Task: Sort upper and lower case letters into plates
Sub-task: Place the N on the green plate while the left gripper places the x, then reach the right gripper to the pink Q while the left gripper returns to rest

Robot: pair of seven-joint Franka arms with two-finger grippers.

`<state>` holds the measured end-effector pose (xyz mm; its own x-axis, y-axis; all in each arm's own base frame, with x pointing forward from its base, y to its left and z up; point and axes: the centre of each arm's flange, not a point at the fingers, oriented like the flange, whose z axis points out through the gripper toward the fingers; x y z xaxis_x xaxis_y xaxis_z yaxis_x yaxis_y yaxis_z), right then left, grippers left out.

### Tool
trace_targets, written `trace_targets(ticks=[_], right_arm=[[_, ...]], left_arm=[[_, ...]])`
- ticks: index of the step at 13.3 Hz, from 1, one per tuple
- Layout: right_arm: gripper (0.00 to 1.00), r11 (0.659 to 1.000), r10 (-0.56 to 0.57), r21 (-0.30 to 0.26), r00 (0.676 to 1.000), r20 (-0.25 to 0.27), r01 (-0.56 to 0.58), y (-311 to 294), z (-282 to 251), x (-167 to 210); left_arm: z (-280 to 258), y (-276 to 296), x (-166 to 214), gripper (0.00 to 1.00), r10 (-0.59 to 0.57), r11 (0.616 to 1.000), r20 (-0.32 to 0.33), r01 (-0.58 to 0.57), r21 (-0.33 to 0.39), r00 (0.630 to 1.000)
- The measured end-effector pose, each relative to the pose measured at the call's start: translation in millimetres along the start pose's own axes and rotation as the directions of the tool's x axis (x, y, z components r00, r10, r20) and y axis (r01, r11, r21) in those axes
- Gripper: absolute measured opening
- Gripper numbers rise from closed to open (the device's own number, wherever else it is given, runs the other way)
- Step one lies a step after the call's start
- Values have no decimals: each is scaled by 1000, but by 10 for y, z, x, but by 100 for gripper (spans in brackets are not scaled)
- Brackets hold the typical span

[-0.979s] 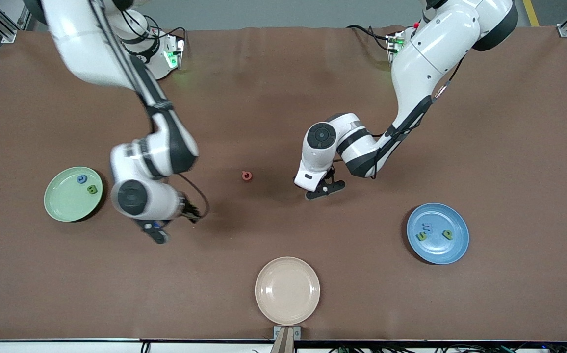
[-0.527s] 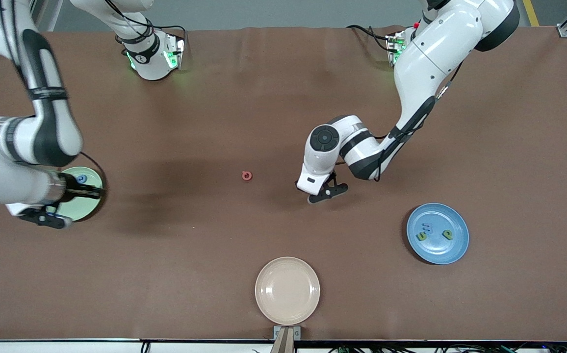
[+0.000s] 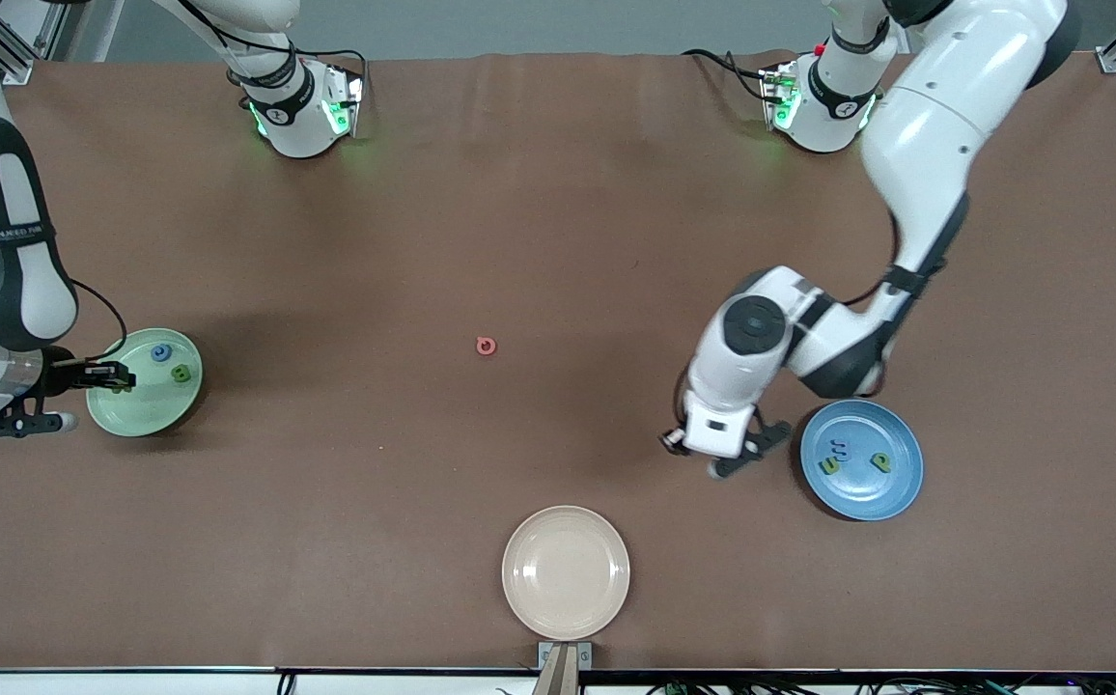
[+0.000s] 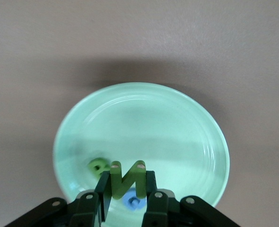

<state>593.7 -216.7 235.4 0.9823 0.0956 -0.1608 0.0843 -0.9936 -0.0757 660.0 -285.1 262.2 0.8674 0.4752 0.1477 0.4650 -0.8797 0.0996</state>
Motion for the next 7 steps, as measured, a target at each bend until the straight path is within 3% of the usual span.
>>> trace_targets(ticks=[3, 7], right_arm=[[33, 1000, -11, -26, 1000, -5, 11, 99, 295, -54], [33, 1000, -9, -30, 1000, -7, 9, 140, 361, -84]], left_arm=[[30, -632, 689, 27, 101, 994, -6, -101, 28, 995], [93, -1331, 1250, 27, 236, 970, 7, -236, 57, 972]])
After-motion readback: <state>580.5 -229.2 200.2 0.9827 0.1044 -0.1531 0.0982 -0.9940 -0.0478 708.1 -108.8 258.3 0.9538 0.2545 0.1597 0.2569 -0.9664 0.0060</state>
